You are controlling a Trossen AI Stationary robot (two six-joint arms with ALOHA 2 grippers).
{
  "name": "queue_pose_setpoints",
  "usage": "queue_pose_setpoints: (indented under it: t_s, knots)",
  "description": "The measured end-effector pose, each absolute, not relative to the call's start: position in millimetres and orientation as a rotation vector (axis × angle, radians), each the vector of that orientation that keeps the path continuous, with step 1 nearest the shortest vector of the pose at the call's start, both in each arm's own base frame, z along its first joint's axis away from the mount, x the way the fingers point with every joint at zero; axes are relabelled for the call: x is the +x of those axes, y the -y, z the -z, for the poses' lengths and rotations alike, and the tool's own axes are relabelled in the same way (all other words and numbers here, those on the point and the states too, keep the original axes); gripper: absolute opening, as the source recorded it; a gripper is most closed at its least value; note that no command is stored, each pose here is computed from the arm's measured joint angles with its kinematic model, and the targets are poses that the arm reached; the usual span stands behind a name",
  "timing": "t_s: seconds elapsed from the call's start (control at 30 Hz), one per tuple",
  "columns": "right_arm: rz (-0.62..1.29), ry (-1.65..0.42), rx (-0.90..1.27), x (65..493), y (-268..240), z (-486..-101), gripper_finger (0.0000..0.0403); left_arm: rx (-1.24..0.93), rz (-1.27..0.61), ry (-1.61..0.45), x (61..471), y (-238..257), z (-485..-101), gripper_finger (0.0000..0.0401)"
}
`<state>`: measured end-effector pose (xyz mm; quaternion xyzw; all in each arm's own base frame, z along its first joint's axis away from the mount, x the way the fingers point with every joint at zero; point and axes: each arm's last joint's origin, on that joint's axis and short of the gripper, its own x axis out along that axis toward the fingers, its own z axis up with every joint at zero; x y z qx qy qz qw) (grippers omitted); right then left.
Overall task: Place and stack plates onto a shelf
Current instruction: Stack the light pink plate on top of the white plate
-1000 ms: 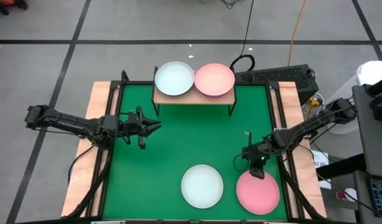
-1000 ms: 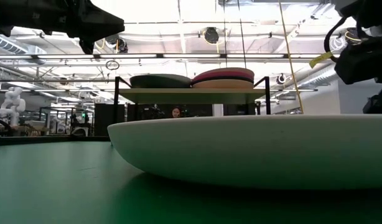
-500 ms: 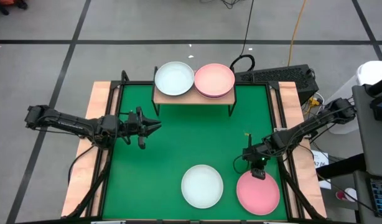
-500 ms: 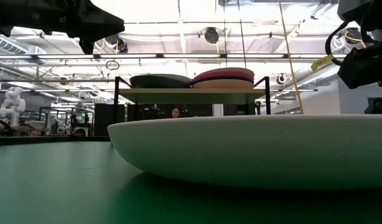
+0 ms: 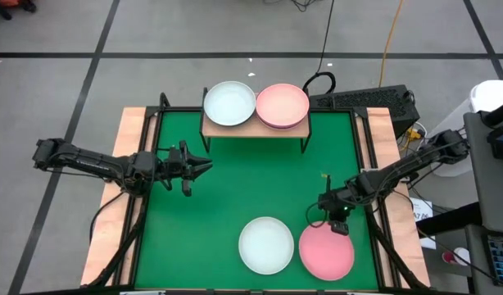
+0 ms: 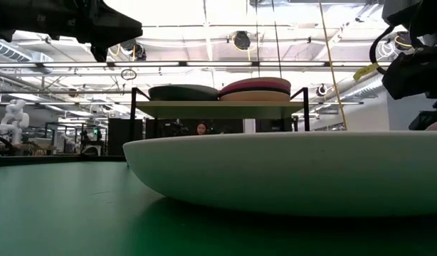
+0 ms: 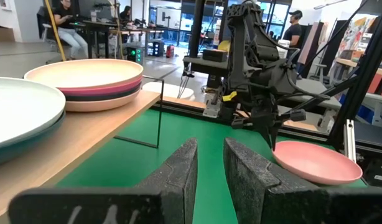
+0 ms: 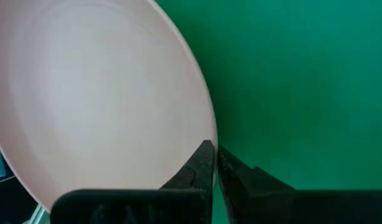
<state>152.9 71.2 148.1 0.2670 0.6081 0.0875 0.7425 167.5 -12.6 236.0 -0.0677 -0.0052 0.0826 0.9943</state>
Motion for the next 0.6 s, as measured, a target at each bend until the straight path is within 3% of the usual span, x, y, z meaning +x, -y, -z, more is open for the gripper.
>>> queue_pose_setpoints:
  t_s: [0.33, 0.6]
  knots:
    - [-0.215, -1.126, 0.615, 172, -56, -161, 0.0001, -0.107, -0.166, 0.010, 167, 13, -236, 0.0083]
    - [-0.202, -0.878, 0.506, 197, -32, -204, 0.0000, -0.090, -0.175, 0.008, 167, 12, -236, 0.0083]
